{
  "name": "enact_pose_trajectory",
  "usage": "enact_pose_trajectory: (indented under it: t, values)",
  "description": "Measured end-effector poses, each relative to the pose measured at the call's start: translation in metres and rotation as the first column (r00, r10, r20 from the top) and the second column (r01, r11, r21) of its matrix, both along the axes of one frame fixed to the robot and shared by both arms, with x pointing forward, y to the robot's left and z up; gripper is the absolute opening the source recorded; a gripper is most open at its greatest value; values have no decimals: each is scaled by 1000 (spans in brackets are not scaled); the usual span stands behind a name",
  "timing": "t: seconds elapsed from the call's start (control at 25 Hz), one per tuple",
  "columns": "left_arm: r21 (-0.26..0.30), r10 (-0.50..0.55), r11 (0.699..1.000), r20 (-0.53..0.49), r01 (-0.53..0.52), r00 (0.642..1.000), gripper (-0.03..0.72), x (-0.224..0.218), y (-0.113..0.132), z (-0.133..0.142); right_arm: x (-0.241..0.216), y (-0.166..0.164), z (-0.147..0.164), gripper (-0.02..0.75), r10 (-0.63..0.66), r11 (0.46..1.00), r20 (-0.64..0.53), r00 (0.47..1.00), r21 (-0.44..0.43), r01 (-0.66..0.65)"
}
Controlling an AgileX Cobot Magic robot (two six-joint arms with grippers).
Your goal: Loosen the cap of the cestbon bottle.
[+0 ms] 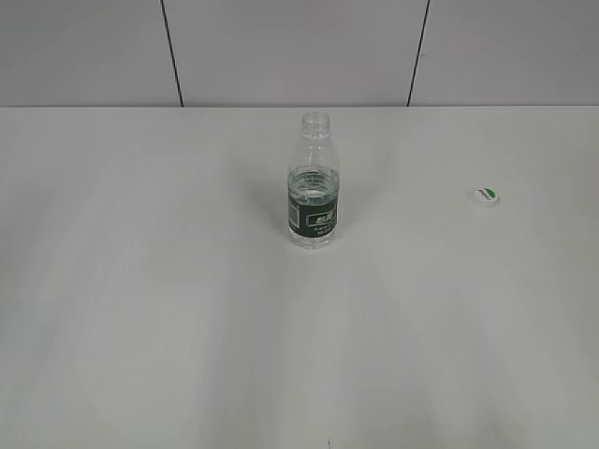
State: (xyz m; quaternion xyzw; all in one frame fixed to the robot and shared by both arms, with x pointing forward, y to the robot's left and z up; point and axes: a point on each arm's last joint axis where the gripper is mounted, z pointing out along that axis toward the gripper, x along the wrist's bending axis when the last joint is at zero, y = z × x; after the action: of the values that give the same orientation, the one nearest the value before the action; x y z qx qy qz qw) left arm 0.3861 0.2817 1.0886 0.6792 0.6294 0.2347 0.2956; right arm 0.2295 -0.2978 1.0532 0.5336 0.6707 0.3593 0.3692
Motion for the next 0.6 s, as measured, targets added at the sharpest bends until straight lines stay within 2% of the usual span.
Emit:
enact_pose_trajectory:
  t: [0.08, 0.32, 0.6]
  values:
    - [-5, -1, 1000, 45, 1, 999, 534, -20, 2, 3, 0, 0, 0, 489, 0, 1000, 0, 1000, 0, 0]
    - [-9, -3, 1000, 82, 4, 997, 534, -60, 7, 1, 0, 0, 0, 489, 0, 1000, 0, 1000, 0, 0]
    - [-11, -4, 1000, 171, 6, 985, 534, -109, 13, -5, 0, 0, 0, 489, 0, 1000, 0, 1000, 0, 0]
